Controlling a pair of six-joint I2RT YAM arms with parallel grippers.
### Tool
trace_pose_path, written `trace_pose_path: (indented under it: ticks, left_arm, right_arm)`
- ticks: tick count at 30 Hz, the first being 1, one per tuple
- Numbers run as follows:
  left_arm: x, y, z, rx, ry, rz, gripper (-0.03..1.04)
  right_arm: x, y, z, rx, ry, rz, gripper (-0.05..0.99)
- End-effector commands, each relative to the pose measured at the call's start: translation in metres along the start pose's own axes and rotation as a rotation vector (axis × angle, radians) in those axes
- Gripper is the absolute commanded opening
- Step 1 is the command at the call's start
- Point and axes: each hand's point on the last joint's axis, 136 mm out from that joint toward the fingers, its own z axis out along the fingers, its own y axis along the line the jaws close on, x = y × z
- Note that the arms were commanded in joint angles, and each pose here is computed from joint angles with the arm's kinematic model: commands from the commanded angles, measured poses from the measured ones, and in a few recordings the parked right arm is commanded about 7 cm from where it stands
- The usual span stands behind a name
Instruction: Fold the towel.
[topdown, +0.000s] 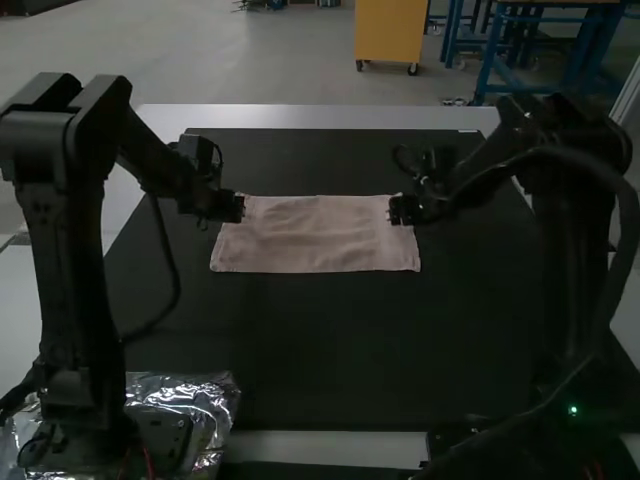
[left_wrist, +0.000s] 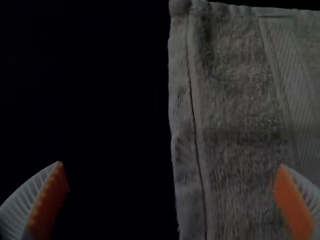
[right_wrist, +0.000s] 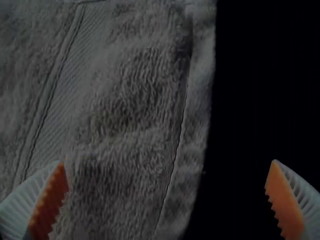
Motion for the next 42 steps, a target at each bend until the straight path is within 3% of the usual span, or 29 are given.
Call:
trace_pose_path:
  ticks: [1, 9, 25, 26, 27, 29, 30, 31, 32, 35, 42]
  left_arm:
    - [-0.012, 0.010, 0.006, -0.013, -0.021, -0.035, 0.97]
    - [-0.010, 0.010, 0.023, 0.002, 0.002, -0.044, 0.97]
    - [-0.002, 0.007, 0.050, 0.010, 0.055, -0.041, 0.93]
    - [0.003, 0.004, 0.052, 0.019, 0.066, -0.038, 0.88]
    - [0.006, 0.001, 0.053, 0.039, 0.076, -0.039, 0.80]
    - [0.014, -0.008, 0.054, 0.094, 0.097, -0.042, 0.51]
    - [0.017, -0.011, 0.054, 0.116, 0.101, -0.043, 0.29]
    - [0.019, -0.014, 0.054, 0.131, 0.103, -0.042, 0.07]
    - [0.020, -0.016, 0.053, 0.139, 0.100, -0.043, 0.03]
    - [0.018, -0.023, 0.050, 0.186, 0.079, -0.044, 0.02]
    - [-0.009, -0.027, 0.033, 0.215, 0.016, -0.041, 0.02]
  right_arm:
    - [-0.021, 0.001, 0.004, 0.005, -0.040, -0.013, 0.91]
    - [-0.034, -0.001, 0.017, 0.006, -0.048, -0.015, 0.91]
    - [-0.012, -0.001, 0.033, 0.003, 0.013, -0.023, 0.90]
    - [-0.009, -0.001, 0.034, 0.003, 0.019, -0.023, 0.84]
    - [-0.006, 0.000, 0.034, -0.007, 0.028, -0.025, 0.69]
    - [0.000, 0.006, 0.034, -0.061, 0.045, -0.022, 0.11]
    - [0.001, 0.003, 0.034, -0.058, 0.045, -0.018, -0.02]
    - [0.001, 0.000, 0.033, -0.058, 0.046, -0.009, -0.02]
    - [0.001, 0.000, 0.033, -0.062, 0.048, -0.005, -0.02]
    - [0.001, -0.005, 0.031, -0.058, 0.048, 0.002, -0.02]
    - [-0.029, -0.009, 0.017, -0.050, -0.015, 0.012, -0.02]
